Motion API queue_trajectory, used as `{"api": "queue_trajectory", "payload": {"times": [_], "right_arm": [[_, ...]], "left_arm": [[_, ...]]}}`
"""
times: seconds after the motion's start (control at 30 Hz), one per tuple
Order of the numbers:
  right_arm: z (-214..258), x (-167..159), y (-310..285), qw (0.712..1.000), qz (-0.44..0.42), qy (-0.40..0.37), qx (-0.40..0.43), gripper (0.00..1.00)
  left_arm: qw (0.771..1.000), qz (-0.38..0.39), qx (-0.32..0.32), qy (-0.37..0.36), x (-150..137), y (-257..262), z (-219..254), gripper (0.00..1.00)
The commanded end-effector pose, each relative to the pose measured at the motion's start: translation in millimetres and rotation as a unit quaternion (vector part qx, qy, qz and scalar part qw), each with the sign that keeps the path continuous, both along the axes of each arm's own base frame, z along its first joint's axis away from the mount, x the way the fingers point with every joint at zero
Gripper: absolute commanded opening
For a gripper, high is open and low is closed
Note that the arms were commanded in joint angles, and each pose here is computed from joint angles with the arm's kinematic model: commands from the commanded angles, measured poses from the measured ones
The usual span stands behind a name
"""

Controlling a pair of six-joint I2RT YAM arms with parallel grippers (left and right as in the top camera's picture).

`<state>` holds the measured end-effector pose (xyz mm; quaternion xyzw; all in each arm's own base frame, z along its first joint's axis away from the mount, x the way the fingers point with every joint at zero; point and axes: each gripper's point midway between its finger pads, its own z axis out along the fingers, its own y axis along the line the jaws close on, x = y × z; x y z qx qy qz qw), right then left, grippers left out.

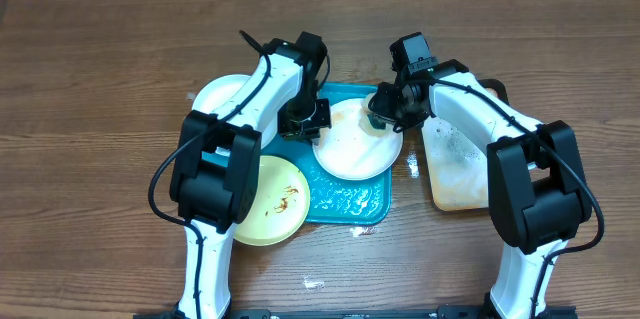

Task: Clean dirty plates on tray and stack at the side
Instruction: 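Scrub the pink plate with the sponge while the left gripper holds it, then return the sponge to the baking tray with the right gripper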

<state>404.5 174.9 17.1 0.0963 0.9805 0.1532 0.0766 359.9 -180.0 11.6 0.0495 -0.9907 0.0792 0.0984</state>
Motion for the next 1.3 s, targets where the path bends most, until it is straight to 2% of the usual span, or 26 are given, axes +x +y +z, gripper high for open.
{"api": "queue_trajectory", "payload": {"times": [0.0, 0.1, 0.23, 0.33, 0.43, 0.6, 0.73, 0.87, 1.0, 1.1, 1.27], "right_arm": [[-30, -12, -43, 0.996, 0.004, 0.025, -0.086, 0.04], [-19, -18, -10, 0.995, 0.092, 0.013, -0.034, 0.04], [21, -19, 36, 0.981, 0.179, -0.028, 0.062, 0.04], [65, -11, 57, 0.971, 0.198, -0.068, 0.12, 0.04], [109, -2, 61, 0.968, 0.183, -0.102, 0.136, 0.04], [161, 1, 57, 0.964, 0.182, -0.144, 0.13, 0.04], [181, 0, 47, 0.968, 0.168, -0.153, 0.107, 0.04], [183, 2, 19, 0.981, 0.127, -0.137, 0.051, 0.04], [178, 0, -4, 0.987, 0.103, -0.115, 0.036, 0.04], [175, 3, -30, 0.993, 0.062, -0.098, 0.025, 0.04], [169, 5, -66, 0.997, 0.02, -0.081, 0.003, 0.04]], "left_arm": [[0.996, 0.036, 0.077, 0.012, 1, 39, -18, 0.04], [0.996, 0.042, 0.074, 0.008, 4, 41, -19, 0.04], [0.997, 0.042, 0.072, 0.001, 7, 40, -19, 0.04], [0.997, 0.043, 0.071, -0.002, 9, 39, -19, 0.04], [0.997, 0.038, 0.069, -0.003, 9, 39, -20, 0.04], [0.998, 0.005, 0.058, -0.009, 10, 37, -20, 0.04], [0.998, 0.005, 0.056, -0.011, 11, 36, -20, 0.04], [0.997, 0.025, 0.071, -0.016, 15, 40, -16, 0.04], [0.994, 0.032, 0.104, -0.023, 20, 49, -2, 0.04], [0.988, 0.035, 0.147, -0.036, 26, 63, 25, 0.04], [0.983, 0.033, 0.168, -0.065, 36, 69, 69, 0.04]]}}
